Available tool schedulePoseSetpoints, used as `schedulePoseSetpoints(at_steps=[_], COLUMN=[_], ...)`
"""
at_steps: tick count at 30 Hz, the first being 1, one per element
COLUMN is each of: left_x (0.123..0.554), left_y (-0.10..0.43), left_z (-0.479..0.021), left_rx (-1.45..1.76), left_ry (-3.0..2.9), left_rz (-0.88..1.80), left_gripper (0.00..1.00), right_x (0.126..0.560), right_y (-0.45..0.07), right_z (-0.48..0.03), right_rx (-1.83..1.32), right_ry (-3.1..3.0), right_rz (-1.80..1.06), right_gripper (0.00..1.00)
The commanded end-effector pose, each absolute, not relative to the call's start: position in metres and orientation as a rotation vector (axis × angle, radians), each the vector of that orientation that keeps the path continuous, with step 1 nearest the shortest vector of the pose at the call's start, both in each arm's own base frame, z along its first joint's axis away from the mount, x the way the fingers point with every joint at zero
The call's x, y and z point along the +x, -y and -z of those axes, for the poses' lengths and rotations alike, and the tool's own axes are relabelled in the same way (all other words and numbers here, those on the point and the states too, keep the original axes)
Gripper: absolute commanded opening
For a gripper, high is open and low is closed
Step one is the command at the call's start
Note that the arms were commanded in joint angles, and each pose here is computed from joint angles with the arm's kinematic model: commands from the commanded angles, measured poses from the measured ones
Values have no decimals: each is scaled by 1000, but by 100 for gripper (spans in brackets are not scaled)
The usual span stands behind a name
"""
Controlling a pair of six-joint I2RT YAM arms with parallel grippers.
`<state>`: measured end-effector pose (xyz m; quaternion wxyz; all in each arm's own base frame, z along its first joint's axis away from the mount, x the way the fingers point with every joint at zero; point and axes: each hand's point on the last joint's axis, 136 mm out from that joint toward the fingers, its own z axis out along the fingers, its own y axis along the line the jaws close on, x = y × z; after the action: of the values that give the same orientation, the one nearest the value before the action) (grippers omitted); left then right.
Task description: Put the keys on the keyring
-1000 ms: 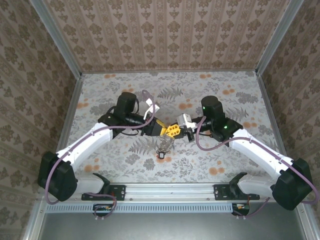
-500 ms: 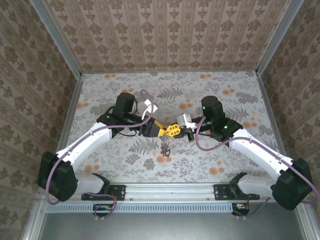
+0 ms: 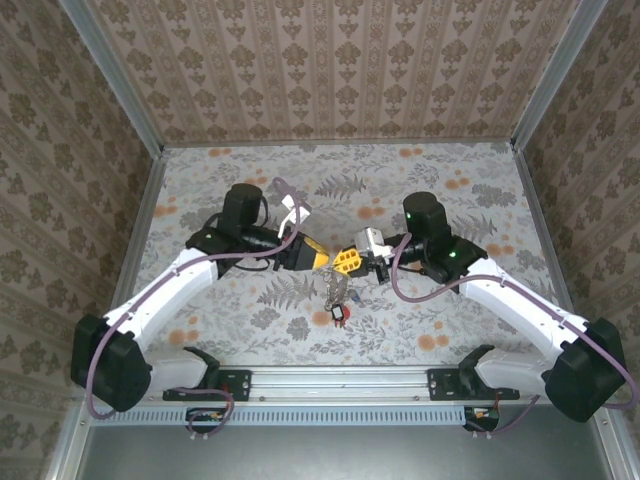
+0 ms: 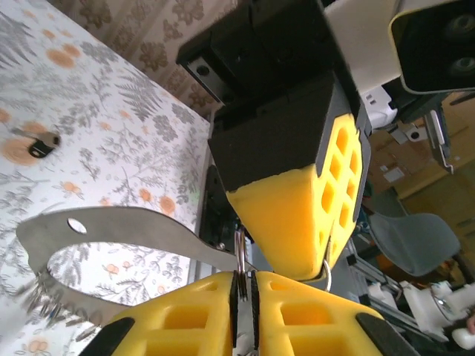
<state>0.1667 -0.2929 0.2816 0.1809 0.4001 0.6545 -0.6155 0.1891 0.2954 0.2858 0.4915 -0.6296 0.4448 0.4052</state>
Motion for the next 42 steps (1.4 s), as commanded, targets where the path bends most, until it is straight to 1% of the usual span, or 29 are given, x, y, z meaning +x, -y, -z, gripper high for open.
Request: schedulePoseSetpoints(at_steps=[1, 5, 7, 8, 9, 12, 17, 19, 23, 25, 28, 31, 34, 42], left_x=[172, 171, 172, 173, 174, 174, 172, 171, 169, 171, 175, 175, 176, 167], left_y=[286, 287, 288, 288, 288, 287, 287, 288, 293, 296, 299, 302, 304, 300], left_z=[-287, -290, -288, -285, -282, -269, -260, -258, -253, -251, -252, -254, -259, -267], left_rx=[1123, 1133, 1129, 1120, 1108, 1070, 1018, 1007, 1004, 1002, 997, 1013, 1022, 1061], left_ry=[-1808, -1791, -1800, -1816, -1837, -1907, -1973, -1992, -2012, -2023, -2028, -2019, -1995, -1964], left_rz=[1692, 1707, 1709, 1710, 1710, 1740, 1794, 1809, 1836, 1839, 1841, 1857, 1868, 1923], left_gripper=[16, 13, 15, 20, 28, 39, 49, 51, 50, 48, 38, 34, 35, 40], right_x=[182, 182, 182, 183, 183, 183, 183, 183, 182, 183, 183, 183, 183, 183], right_y=[-293, -293, -293, -293, -293, -293, -293, -293, -293, -293, -294, -294, -294, -294], right_z=[-305, -305, -305, -306, -306, -306, -305, -305, -306, -306, -306, -306, -306, -305], right_rx=[-1539, -1540, -1539, -1538, -1538, -1537, -1537, -1537, -1539, -1538, -1538, -1539, -1539, -1540], right_ry=[-997, -993, -992, -989, -990, -992, -995, -994, -991, -990, -989, -989, -990, -993], right_rz=[-947, -947, -946, -945, -945, -942, -942, -942, -944, -941, -942, -945, -944, -946], right_gripper=[0, 0, 0, 0, 0, 0, 0, 0, 0, 0, 0, 0, 0, 0])
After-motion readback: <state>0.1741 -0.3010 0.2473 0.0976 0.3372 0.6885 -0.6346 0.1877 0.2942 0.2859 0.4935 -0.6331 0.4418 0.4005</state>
